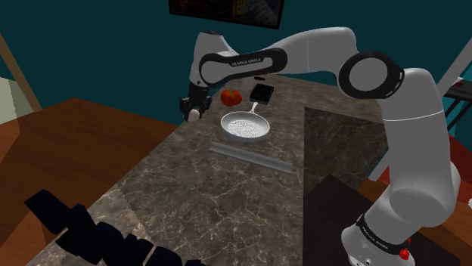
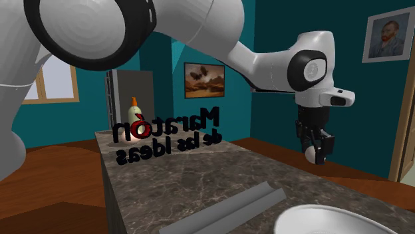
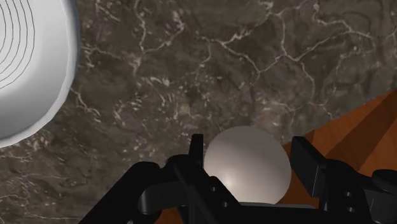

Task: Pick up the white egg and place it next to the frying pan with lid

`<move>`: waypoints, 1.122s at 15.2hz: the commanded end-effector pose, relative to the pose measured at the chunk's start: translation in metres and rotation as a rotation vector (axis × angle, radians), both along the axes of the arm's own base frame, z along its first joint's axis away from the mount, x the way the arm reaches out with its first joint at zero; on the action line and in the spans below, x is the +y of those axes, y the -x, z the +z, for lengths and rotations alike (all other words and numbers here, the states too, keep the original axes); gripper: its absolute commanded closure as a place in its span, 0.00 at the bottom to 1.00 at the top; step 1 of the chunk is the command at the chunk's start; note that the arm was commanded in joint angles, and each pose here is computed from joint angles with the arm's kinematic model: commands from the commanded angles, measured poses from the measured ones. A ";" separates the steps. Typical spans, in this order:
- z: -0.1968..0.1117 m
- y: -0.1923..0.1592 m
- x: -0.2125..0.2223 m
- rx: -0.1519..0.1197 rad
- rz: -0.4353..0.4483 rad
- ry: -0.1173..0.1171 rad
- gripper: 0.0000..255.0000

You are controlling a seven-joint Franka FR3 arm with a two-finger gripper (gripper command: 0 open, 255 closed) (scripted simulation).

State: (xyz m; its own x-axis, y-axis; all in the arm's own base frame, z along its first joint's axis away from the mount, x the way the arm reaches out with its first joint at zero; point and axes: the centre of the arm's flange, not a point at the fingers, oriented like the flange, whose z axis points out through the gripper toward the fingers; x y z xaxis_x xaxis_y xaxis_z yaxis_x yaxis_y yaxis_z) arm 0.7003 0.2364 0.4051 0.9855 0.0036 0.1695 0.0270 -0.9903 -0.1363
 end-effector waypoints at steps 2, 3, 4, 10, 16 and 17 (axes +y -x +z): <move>-0.016 0.001 -0.001 -0.001 0.000 0.000 1.00; -0.021 0.001 -0.001 -0.001 0.000 0.000 1.00; -0.026 0.001 -0.001 -0.001 0.000 0.000 1.00; -0.058 0.001 -0.001 -0.001 0.000 0.000 1.00; -0.071 0.001 -0.001 -0.001 0.000 0.000 1.00; -0.071 0.001 -0.001 -0.001 0.000 0.000 1.00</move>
